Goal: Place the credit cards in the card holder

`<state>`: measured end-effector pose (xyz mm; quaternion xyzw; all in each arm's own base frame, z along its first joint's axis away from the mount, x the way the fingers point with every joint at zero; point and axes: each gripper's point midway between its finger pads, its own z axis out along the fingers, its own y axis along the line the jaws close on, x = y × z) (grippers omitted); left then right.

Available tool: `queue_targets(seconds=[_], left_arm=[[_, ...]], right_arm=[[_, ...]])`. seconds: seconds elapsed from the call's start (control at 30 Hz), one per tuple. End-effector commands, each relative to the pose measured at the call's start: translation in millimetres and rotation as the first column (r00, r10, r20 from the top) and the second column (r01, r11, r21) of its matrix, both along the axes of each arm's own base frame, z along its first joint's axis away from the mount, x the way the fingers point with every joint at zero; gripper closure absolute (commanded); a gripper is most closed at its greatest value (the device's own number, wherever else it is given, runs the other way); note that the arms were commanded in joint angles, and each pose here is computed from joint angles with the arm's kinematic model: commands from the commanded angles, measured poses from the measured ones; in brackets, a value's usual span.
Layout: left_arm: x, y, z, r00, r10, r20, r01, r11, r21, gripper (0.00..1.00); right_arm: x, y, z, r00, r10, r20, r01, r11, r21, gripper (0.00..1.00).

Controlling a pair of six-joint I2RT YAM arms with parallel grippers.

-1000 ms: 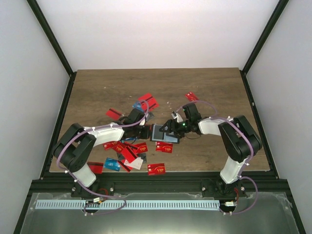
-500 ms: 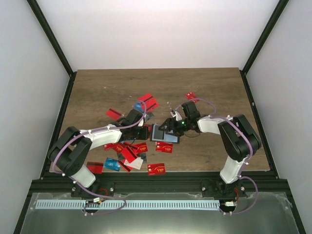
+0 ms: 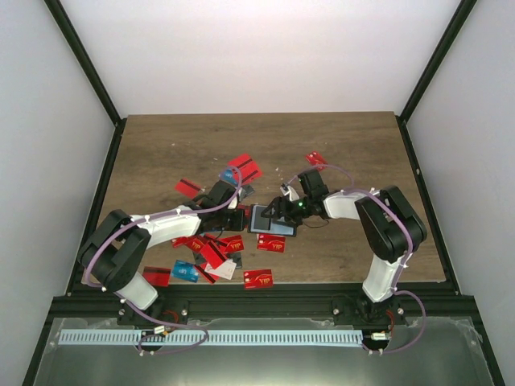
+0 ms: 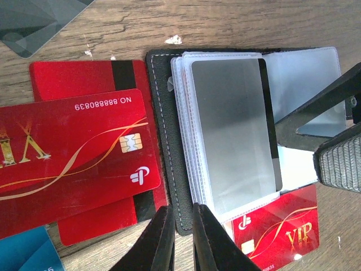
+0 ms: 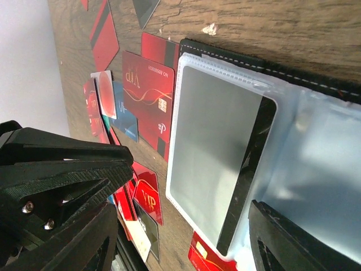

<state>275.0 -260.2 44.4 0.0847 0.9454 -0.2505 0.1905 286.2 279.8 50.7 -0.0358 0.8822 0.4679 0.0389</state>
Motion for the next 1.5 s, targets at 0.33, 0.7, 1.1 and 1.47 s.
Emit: queue_targets(seconds=[0.33, 0.7, 1.1, 1.47], left_arm=[[-2, -3, -4, 1.000, -0.007, -0.005, 0.007, 1.000, -0.002, 0.87], [-18, -3, -1, 0.999, -0.035, -0.023, 0.035, 0.999, 0.001, 0.87], [-82, -9, -1, 0.991, -0.121, -0.058, 0.123, 0.992, 0.030, 0.84], [-115, -24, -10, 0.979, -0.187, -0.084, 0.188, 0.982, 0.010, 0.84]], right_arm=[[8, 21, 10, 0.999, 0.034, 0.030, -0.035, 0.999, 0.021, 0.36], [1, 8, 11, 0.997, 0.029, 0.070, -0.025, 0.998, -0.058, 0.36], [-76, -32, 36, 0.997, 0.011, 0.078, -0.005, 0.997, -0.079, 0.33], [-168, -30, 19, 0.998, 0.012, -0.064, -0.015, 0.999, -0.051, 0.32]])
